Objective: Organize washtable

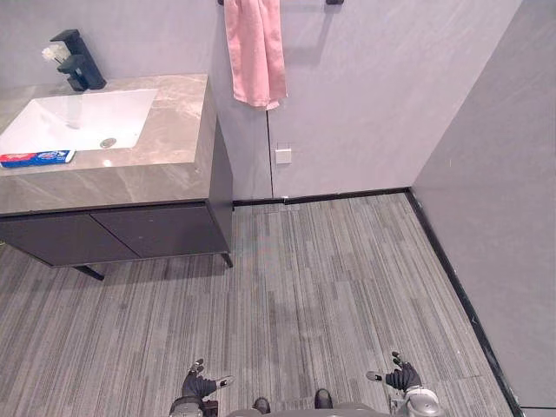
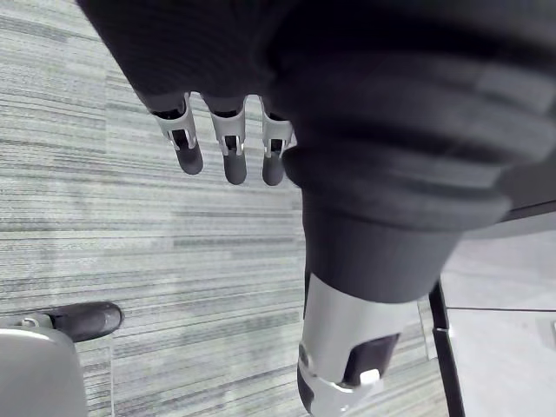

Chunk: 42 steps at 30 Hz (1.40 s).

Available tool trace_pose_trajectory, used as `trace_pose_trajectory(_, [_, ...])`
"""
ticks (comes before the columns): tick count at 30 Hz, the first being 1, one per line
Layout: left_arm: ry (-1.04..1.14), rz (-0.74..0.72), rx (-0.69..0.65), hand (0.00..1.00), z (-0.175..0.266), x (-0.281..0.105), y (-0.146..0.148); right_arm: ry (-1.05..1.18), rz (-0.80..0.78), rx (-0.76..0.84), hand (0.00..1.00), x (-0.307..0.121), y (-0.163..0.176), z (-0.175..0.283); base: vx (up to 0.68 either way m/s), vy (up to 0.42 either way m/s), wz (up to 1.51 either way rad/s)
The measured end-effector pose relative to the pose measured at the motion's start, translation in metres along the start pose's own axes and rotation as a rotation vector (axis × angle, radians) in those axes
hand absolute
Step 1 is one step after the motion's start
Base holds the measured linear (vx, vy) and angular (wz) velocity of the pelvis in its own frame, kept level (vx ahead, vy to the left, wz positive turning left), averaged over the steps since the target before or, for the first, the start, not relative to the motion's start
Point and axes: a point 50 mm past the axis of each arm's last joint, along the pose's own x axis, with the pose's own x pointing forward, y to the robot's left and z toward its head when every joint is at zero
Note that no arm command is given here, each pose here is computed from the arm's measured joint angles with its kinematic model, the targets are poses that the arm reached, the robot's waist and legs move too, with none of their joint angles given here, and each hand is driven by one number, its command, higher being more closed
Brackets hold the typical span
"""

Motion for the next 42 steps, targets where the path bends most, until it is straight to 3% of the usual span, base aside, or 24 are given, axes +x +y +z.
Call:
trace_pose_trajectory(15, [-0.004,0.021,0.001,0.0,-0.001,0.0,0.008,-0.028,-0.001,0.002,0.0,0.004,0.0,0.013,0.02,0.004,-0.21])
trace_pose_trajectory(23, [-0.094,0.0,0.0,0.0,0.025,0.004,0.003,-0.079,0.008,0.005,0.0,0.009,0.004,0.032,0.2,0.065,-0.16])
trace_pose_trajectory(30, [-0.185,-0.017,0.026,0.0,0.061,0.014,-0.001,-0.126,0.009,-0.009,0.0,0.009,0.001,0.043,0.37,-0.005,0.41])
trace_pose_trajectory(33, [-0.173,-0.028,0.03,0.0,0.057,0.013,-0.004,-0.087,0.0,-0.02,0.0,0.004,-0.003,0.025,0.64,-0.178,0.45])
trace_pose_trajectory(42, [-0.165,-0.063,-0.042,0.0,0.049,0.006,-0.024,-0.102,0.001,0.033,0.0,0.003,0.002,0.029,0.53,-0.148,0.03])
